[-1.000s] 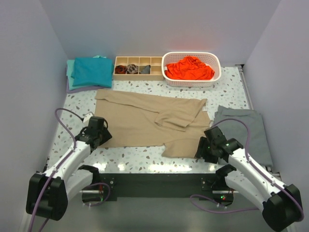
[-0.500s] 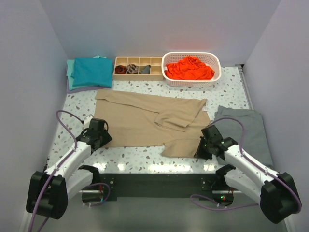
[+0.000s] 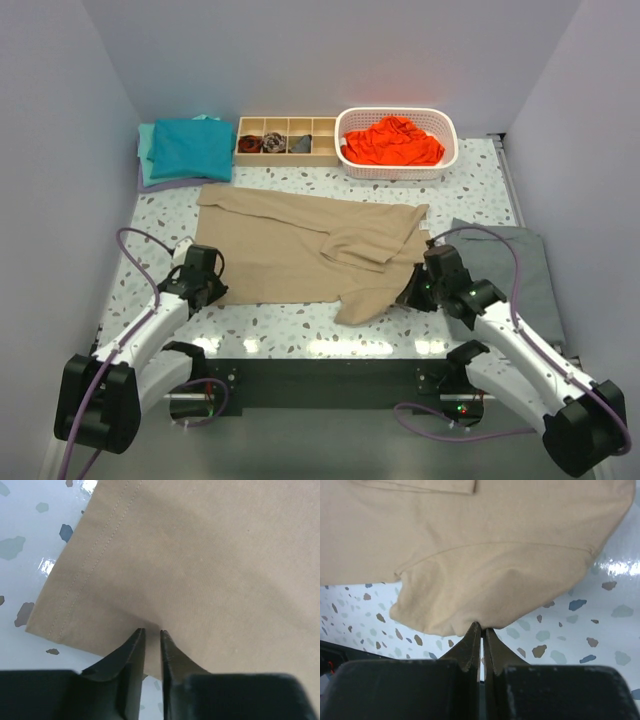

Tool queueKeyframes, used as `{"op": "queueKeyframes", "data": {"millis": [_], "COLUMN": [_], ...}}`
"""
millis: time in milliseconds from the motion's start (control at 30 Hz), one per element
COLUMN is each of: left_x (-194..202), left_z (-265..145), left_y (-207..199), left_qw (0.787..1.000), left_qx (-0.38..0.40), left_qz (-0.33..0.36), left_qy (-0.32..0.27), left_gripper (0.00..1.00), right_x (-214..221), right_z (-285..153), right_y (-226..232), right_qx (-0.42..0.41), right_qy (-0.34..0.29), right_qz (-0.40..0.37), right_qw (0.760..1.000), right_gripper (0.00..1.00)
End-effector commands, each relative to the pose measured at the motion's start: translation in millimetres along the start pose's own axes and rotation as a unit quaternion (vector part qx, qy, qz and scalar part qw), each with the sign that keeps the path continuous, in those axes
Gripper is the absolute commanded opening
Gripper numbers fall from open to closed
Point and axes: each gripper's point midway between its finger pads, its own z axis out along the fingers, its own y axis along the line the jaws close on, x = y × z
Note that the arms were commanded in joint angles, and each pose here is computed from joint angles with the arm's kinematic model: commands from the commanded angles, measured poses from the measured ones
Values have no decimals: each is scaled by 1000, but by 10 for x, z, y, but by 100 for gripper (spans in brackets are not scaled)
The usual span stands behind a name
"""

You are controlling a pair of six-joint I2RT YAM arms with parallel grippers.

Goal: Fold and stack the t-shirts
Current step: Fold the tshirt

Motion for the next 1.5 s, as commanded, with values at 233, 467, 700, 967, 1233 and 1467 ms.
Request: {"op": "queueKeyframes", "data": {"millis": [233, 467, 700, 967, 1233, 1467], "left_x": [-441, -414, -145, 190, 459, 458], "left_z": [-57, -76, -231, -182, -226, -202], "left_y": [-237, -274, -292, -219, -166, -36], "left_qw": [998, 999, 999, 996, 992, 993], "left_qx": [12, 13, 48, 38, 41, 8], "left_qz": [23, 40, -7, -47, -72, -94], "left_qy": [-54, -32, 9, 61, 94, 71], "left_gripper": [0, 32, 49, 52, 60, 66], "right_x": [-708, -817, -793, -845, -867, -856], "right_z": [27, 55, 37, -24, -29, -34], "right_y": [352, 420, 371, 349, 345, 327], "right_qx": [13, 16, 23, 28, 27, 27], "right_qy": [-64, -69, -68, -85, -90, -91], "right_qz": [-78, -89, -92, -107, -117, -122], "right_qw": [995, 993, 993, 990, 989, 988], "right_gripper": [0, 0, 2, 7, 13, 17]}}
